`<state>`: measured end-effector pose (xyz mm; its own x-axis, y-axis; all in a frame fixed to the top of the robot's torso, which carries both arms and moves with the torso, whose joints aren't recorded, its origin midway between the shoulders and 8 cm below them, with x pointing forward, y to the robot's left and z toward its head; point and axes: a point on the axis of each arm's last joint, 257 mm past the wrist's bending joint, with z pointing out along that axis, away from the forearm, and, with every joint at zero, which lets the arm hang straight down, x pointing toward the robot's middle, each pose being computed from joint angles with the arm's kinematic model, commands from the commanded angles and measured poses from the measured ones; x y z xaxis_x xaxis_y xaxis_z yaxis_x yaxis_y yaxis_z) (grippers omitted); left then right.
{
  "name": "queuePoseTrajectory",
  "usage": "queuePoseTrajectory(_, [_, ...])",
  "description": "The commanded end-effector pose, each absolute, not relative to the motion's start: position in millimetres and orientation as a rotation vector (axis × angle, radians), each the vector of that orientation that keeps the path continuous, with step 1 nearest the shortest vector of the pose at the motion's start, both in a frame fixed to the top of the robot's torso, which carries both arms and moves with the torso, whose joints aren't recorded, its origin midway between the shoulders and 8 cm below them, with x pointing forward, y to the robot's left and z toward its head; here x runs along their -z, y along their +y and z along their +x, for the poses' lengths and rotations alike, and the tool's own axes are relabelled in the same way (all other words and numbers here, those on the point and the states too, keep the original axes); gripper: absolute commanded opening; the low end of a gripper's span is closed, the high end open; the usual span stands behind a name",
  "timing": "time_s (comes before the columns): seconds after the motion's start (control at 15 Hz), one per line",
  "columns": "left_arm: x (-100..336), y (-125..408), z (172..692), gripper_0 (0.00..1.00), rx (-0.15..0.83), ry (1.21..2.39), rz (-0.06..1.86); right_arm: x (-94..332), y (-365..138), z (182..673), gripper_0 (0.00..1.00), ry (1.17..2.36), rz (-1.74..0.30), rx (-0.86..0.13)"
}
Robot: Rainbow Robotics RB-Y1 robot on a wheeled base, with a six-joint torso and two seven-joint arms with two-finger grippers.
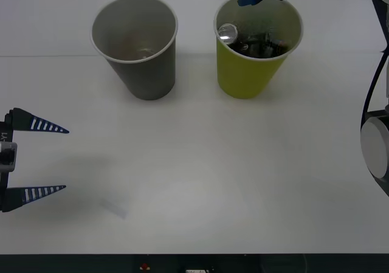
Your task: Put the can into the green bin and the plastic bottle into the gray bin
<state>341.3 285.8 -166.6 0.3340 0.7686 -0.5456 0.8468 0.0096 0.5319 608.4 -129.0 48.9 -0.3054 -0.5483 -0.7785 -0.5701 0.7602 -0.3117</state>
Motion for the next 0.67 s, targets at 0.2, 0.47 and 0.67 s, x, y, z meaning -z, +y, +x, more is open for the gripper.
queuePoseTrajectory(0.2, [166.6, 285.8, 341.3, 1.0, 0.118, 1.444, 1.762, -55.0, -124.3, 591.0, 1.0, 1.909, -0.846, -0.042])
queuePoseTrajectory(0.47, [166.6, 285.8, 341.3, 1.0, 0.118, 1.444, 1.762, -56.0, -122.6, 569.5, 1.0, 1.85, -0.854, -0.104])
queuePoseTrajectory(0.67, [166.6, 285.8, 341.3, 1.0, 0.118, 1.444, 1.762, -53.8, -127.2, 552.9, 1.0, 1.805, -0.864, -0.1])
